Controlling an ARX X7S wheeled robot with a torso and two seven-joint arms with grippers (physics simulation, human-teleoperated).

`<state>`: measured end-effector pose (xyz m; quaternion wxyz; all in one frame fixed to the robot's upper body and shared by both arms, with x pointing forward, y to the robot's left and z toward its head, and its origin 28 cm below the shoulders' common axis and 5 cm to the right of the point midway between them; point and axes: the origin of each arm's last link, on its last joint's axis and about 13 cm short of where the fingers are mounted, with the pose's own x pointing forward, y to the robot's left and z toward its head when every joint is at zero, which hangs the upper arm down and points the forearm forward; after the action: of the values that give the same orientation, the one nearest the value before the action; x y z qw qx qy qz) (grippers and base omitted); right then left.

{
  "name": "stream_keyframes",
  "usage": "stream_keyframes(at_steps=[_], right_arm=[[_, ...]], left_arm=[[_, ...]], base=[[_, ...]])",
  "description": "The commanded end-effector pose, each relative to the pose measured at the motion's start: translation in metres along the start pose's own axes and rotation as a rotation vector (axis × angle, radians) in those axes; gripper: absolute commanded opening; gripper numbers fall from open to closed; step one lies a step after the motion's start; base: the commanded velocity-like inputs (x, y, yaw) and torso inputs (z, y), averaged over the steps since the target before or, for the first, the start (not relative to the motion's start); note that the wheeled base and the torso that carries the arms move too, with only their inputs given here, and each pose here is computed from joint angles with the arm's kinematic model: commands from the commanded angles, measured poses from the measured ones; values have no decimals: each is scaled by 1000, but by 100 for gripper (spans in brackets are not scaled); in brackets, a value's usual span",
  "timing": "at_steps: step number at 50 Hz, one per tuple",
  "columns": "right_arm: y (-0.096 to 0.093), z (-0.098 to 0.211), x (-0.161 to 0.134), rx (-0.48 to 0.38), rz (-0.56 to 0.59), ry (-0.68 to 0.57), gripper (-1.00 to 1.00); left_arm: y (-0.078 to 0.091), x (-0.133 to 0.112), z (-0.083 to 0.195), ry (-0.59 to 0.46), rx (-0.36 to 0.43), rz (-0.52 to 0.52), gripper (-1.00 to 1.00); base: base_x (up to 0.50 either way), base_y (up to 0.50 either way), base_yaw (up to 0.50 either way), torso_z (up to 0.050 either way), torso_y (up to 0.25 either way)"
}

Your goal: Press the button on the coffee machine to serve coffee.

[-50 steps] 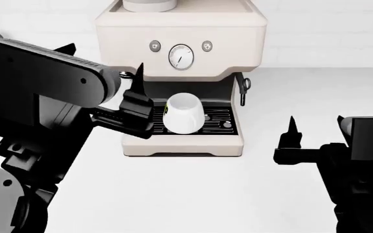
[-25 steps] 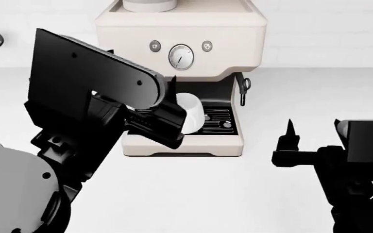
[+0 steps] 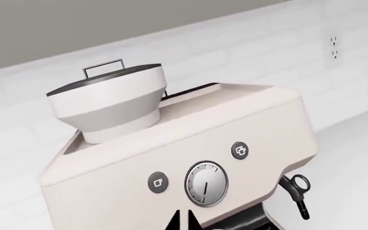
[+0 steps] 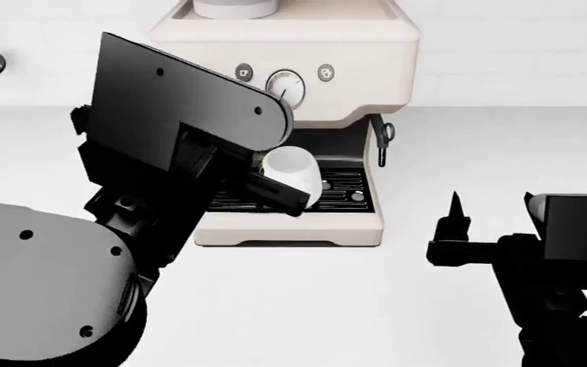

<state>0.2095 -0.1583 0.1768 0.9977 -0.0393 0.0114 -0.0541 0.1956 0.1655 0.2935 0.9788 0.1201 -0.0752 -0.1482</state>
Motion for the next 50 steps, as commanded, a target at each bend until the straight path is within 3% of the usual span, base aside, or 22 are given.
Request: stream_keyframes(at_steps=[1, 18, 50], right_arm=[[-1, -1, -1, 8, -9, 2, 100], [0, -3, 0, 12, -8, 6, 100], [0, -10, 0, 22, -12, 19, 100]], left_arm=[[-3, 10, 1, -37, -37, 34, -100], [-11, 21, -10, -22, -83, 41, -100], [-5, 40, -12, -12, -112, 115, -100]], base=[[0, 0, 0, 0, 0], [0, 0, 0, 0, 0], [0, 0, 0, 0, 0]])
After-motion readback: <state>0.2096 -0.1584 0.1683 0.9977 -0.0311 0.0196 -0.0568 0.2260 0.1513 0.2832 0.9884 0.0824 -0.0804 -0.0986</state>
